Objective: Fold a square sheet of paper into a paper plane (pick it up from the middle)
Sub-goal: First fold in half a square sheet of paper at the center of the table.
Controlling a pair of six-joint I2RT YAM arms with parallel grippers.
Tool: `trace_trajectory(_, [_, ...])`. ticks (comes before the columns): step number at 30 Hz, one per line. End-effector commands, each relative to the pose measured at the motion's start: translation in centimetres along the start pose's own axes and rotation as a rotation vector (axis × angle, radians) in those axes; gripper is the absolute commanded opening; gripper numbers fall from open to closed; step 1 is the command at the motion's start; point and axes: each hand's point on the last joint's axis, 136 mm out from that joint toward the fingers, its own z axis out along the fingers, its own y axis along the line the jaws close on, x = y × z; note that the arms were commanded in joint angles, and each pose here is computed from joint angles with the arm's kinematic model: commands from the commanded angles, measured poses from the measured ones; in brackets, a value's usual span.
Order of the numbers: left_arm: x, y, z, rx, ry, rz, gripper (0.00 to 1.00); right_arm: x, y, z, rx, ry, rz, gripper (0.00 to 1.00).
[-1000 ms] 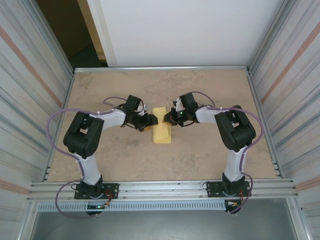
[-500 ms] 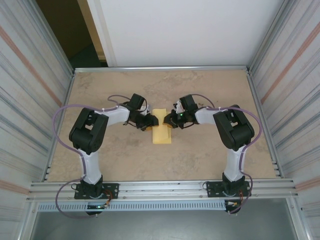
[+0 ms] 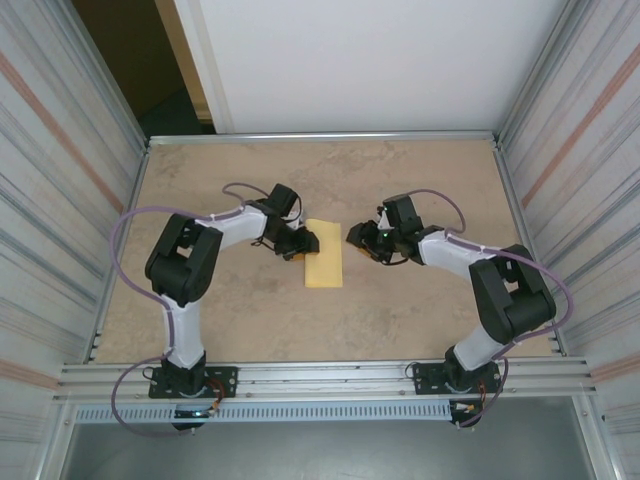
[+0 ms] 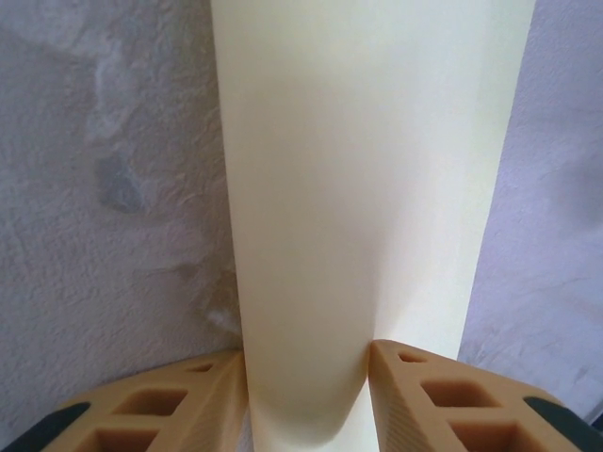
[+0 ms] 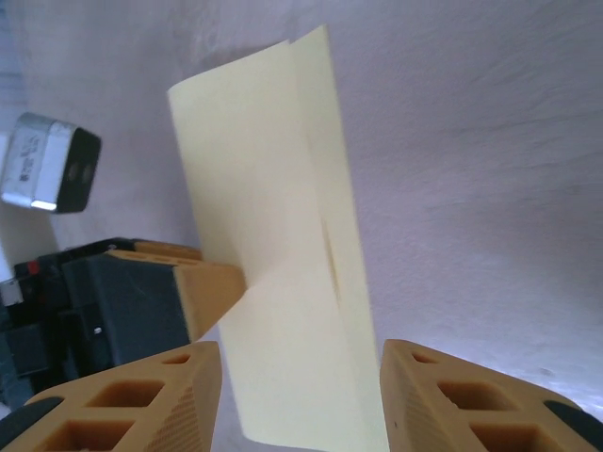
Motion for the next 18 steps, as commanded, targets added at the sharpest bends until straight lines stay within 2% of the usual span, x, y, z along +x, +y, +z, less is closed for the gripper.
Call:
trace_trajectory(1, [6.0,6.4,5.4,-0.249,0.207,-0.012,0.42,0.0,-3.0,-0.3,0.106,-0.032,0.05,0.47])
trace_trajectory(7, [6.7,7.4,6.3,-0.345,0.262,0.018,0.44,-0.7,-3.2,-0.2,0.109,-0.043,0.059,0.48])
trace_trajectory(18, [7.3,7.6,7.6,-0.38,0.315,0.004,0.48,-1.0,-2.8,0.6,0.088,-0.024,0.064,0.48])
